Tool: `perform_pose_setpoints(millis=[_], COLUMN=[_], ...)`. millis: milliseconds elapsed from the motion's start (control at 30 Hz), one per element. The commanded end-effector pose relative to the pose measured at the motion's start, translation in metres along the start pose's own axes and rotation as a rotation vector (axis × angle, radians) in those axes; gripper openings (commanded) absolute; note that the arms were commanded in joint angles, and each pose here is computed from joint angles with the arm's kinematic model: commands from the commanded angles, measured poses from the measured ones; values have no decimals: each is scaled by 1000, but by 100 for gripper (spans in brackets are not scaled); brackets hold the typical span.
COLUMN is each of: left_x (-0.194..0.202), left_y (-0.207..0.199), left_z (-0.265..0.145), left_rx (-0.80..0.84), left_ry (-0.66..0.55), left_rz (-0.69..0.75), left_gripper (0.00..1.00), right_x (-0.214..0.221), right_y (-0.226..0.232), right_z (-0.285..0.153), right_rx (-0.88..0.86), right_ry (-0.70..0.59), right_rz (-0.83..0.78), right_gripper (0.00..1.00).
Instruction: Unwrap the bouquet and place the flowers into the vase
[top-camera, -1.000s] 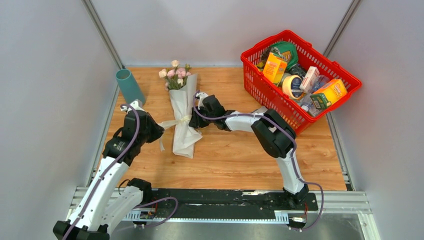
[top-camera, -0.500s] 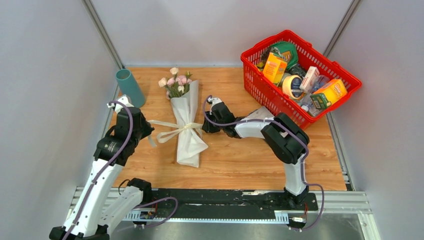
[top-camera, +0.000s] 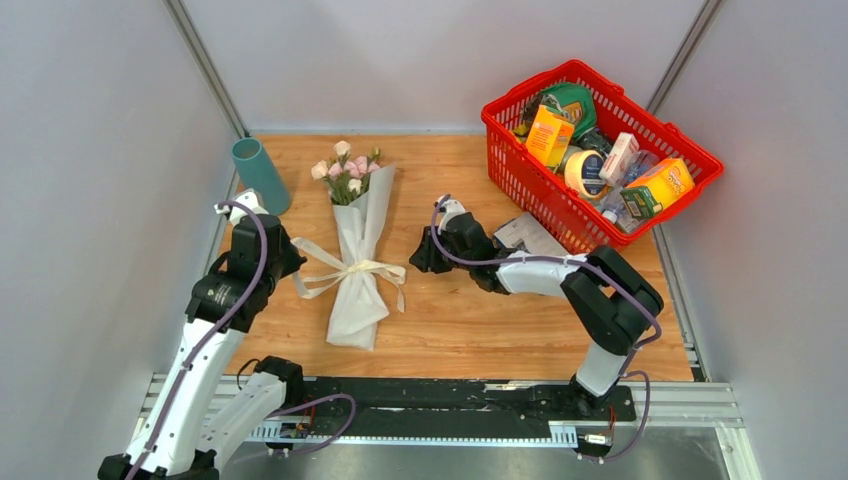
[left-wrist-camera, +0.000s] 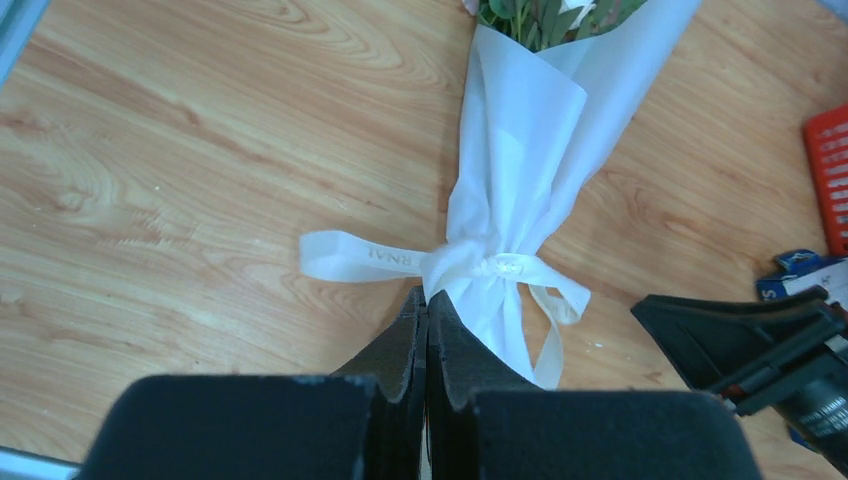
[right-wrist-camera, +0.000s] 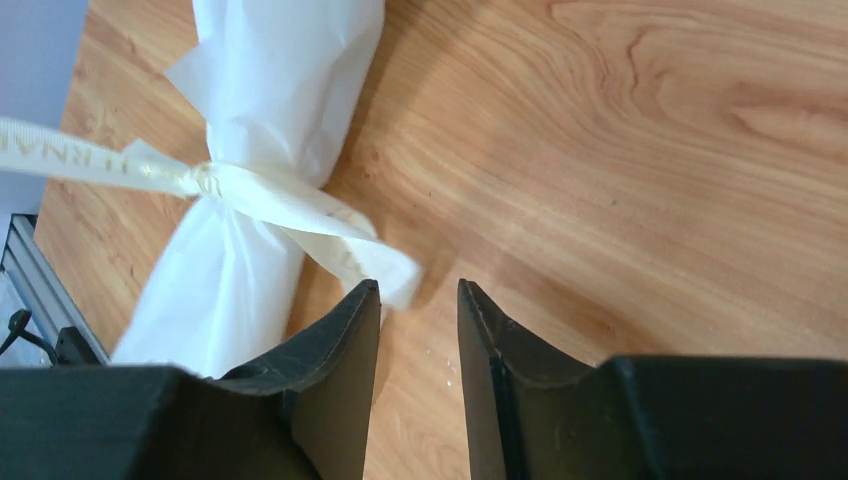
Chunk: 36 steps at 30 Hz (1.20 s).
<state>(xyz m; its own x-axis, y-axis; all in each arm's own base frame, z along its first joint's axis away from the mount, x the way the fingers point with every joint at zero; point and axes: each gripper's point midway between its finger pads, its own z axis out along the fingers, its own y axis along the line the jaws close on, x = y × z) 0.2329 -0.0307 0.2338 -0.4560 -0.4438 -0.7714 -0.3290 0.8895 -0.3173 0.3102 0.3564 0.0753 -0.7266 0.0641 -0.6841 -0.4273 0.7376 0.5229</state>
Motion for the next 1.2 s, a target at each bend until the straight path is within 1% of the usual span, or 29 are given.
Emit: perform_pose_setpoints(millis=[0, 100, 267, 367, 467, 500, 600, 700, 867, 933, 1000, 1100, 1167], left_x=[-7, -10, -10, -7, -3, -2, 1, 4, 5, 5, 6, 4, -1], left_y=[5, 3, -3, -5, -5, -7, -8, -7, -10, -8, -6, -2, 2], left_z=[2, 2, 1, 3, 5, 4, 6, 7, 8, 9, 10, 11, 10], left_rx=[-36, -33, -8, 4, 13, 20, 28, 29, 47, 41, 31, 9, -17], left_ry=[-19, -22, -14, -3, 1, 3, 8, 16, 10, 6, 0, -10, -26], left_rz=[30, 28, 19, 10, 2, 0, -2, -1, -14, -18, -19, -15, -16], left_gripper=[0, 0, 0, 0, 0, 0, 0, 0, 0, 0, 0, 0, 0], right_x=[-1, 15, 34, 43, 49, 54, 64, 73, 82, 85, 85, 77, 69], right_y=[24, 25, 41, 56, 59, 53, 53, 59, 46, 42, 40, 33, 30], right_z=[-14, -15, -9, -5, 4, 8, 16, 22, 32, 33, 33, 30, 25], right_rx=[-99, -114, -168, -173, -99, -44, 8, 31, 151, 179, 196, 235, 260], right_ry=[-57, -55, -40, -30, -33, -29, -5, 5, 19, 17, 8, -24, -51], right_rz=[40, 37, 14, 4, 35, 54, 89, 79, 60, 55, 41, 24, 11], right_gripper=[40, 45, 45, 47, 46, 46, 45, 46, 44, 41, 33, 14, 0])
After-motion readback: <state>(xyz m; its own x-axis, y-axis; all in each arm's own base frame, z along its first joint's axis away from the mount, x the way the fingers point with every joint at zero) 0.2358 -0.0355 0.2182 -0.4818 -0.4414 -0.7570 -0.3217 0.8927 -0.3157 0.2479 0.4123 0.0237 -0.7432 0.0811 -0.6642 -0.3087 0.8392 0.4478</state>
